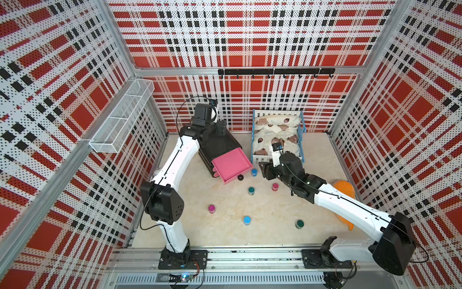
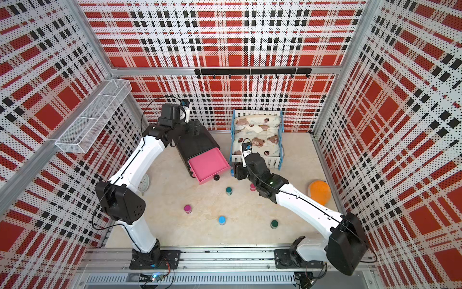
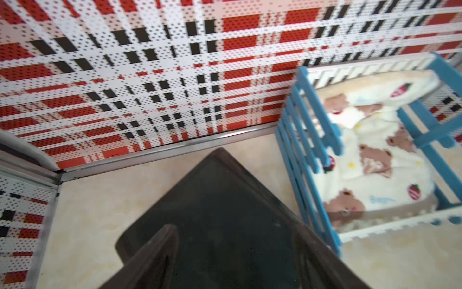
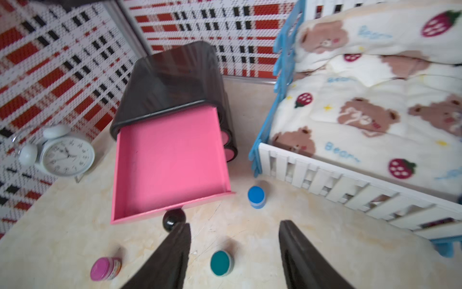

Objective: Put the paint cans in the drawer according to color
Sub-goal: Pick up the paint can at the center of the board.

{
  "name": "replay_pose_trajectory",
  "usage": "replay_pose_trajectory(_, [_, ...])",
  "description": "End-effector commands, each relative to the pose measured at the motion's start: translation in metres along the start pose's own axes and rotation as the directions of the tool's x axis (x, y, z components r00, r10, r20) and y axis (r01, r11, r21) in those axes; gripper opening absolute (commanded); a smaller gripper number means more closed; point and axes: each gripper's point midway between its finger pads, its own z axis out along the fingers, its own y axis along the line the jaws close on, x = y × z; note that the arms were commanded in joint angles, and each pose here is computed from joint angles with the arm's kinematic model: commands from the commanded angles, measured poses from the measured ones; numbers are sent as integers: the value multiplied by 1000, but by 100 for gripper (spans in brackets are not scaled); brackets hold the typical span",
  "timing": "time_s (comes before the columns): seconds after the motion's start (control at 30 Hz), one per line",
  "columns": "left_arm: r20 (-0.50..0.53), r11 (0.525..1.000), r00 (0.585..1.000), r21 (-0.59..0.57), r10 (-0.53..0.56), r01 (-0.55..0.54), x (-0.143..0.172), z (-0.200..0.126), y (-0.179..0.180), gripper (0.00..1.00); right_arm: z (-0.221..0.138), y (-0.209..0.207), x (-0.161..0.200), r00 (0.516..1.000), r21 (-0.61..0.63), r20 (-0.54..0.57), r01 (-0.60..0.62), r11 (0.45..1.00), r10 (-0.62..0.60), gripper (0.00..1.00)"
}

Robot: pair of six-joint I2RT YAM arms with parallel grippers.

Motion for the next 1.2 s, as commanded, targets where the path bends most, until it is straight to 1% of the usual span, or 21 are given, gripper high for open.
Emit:
replay_pose_trajectory(0.0, [-2, 999, 999, 9, -44, 44, 10, -17, -30, 76, -15, -28, 0, 997, 103, -47, -52, 993, 57, 63])
replay_pose_trajectory(0.1, [-20, 998, 999, 46, -49, 49, 32, -28, -63, 75, -20, -44, 3, 994, 161, -78, -59, 985, 72, 63])
replay_pose_trajectory(0.17, [-36, 995, 998, 87, -54, 57, 48, -36, -86, 75, -19, -54, 10, 989, 177, -112, -79, 981, 100, 63])
replay_pose_trajectory(0.23, [-52, 990, 996, 118, -68, 74, 66, -45, -104, 75, -18, -68, 20, 982, 217, -141, -96, 971, 128, 64])
replay_pose_trajectory(0.27, [-59, 988, 995, 127, -75, 82, 75, -48, -109, 75, -16, -68, 26, 976, 207, -166, -106, 973, 141, 64])
replay_pose_trajectory(0.43, [-115, 978, 988, 168, -107, 125, 126, -65, -130, 75, -6, -87, 57, 949, 260, -260, -110, 959, 179, 64])
replay_pose_trajectory(0.5, [-136, 977, 985, 171, -106, 129, 145, -74, -131, 75, 1, -89, 70, 935, 269, -305, -98, 958, 181, 64])
replay_pose_trajectory(0.57, [-150, 973, 978, 161, -142, 166, 160, -82, -129, 75, 9, -91, 84, 920, 273, -347, -87, 958, 182, 65])
replay_pose_trajectory(0.63, [-159, 971, 974, 155, -158, 183, 172, -89, -125, 75, 17, -93, 97, 903, 282, -386, -78, 956, 187, 65])
replay_pose_trajectory(0.7, [-166, 968, 970, 144, -179, 203, 184, -95, -118, 75, 25, -95, 111, 887, 288, -421, -70, 955, 192, 68])
replay_pose_trajectory(0.8, [-166, 967, 966, 124, -199, 221, 194, -102, -110, 75, 35, -98, 129, 862, 298, -468, -55, 953, 196, 70])
replay_pose_trajectory(0.97, [-181, 972, 960, 67, -212, 227, 205, -109, -96, 74, 47, -101, 151, 821, 306, -532, -41, 951, 206, 72])
replay_pose_trajectory(1.17, [-187, 977, 960, 16, -207, 213, 209, -113, -85, 74, 55, -100, 170, 781, 301, -583, -51, 952, 226, 69])
